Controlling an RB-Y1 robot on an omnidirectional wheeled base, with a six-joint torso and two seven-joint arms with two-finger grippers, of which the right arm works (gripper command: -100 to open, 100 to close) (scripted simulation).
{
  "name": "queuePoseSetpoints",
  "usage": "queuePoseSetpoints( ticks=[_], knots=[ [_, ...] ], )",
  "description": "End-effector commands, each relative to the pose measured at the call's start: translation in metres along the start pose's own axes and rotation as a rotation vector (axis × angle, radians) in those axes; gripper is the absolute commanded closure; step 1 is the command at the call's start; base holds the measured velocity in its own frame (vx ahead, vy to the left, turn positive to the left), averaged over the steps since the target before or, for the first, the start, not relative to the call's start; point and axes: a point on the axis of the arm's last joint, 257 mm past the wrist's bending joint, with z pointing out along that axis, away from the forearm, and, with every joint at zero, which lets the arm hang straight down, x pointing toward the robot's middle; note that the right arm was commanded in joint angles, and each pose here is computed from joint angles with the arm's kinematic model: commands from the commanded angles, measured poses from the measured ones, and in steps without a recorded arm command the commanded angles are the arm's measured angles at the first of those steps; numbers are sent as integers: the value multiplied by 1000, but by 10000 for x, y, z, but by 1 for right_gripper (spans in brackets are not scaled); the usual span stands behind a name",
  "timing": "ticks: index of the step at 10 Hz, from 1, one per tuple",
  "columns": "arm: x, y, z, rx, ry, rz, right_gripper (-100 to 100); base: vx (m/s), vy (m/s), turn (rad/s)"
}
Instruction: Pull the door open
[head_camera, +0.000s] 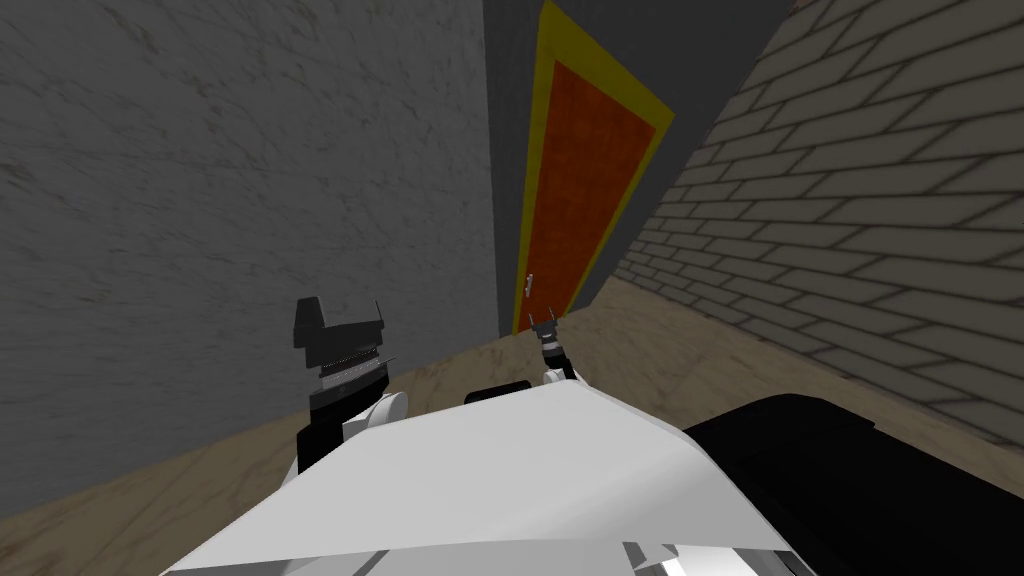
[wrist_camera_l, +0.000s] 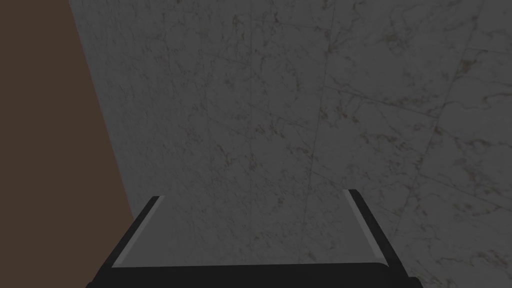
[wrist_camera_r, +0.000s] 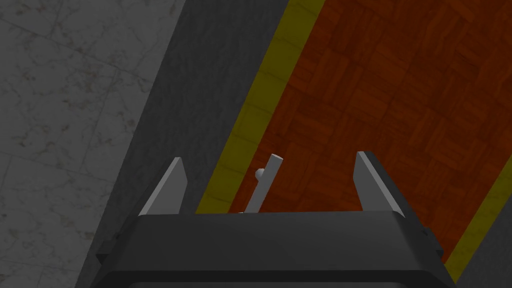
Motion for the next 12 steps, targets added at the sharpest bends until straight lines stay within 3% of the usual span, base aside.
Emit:
queuePoseSetpoints(
  ticks=[1, 8, 9, 12],
  knots=[
    [-116, -34, -57, 11, -25, 45, -100, 93, -61, 107],
    [-637, -127, -309, 40, -133, 201, -100, 82, -60, 112],
    [-637, -127, -309, 40, -133, 201, -100, 53, -33, 39],
    [-850, -133, -425, 43, -179, 257, -100, 59, -47, 96]
  ],
)
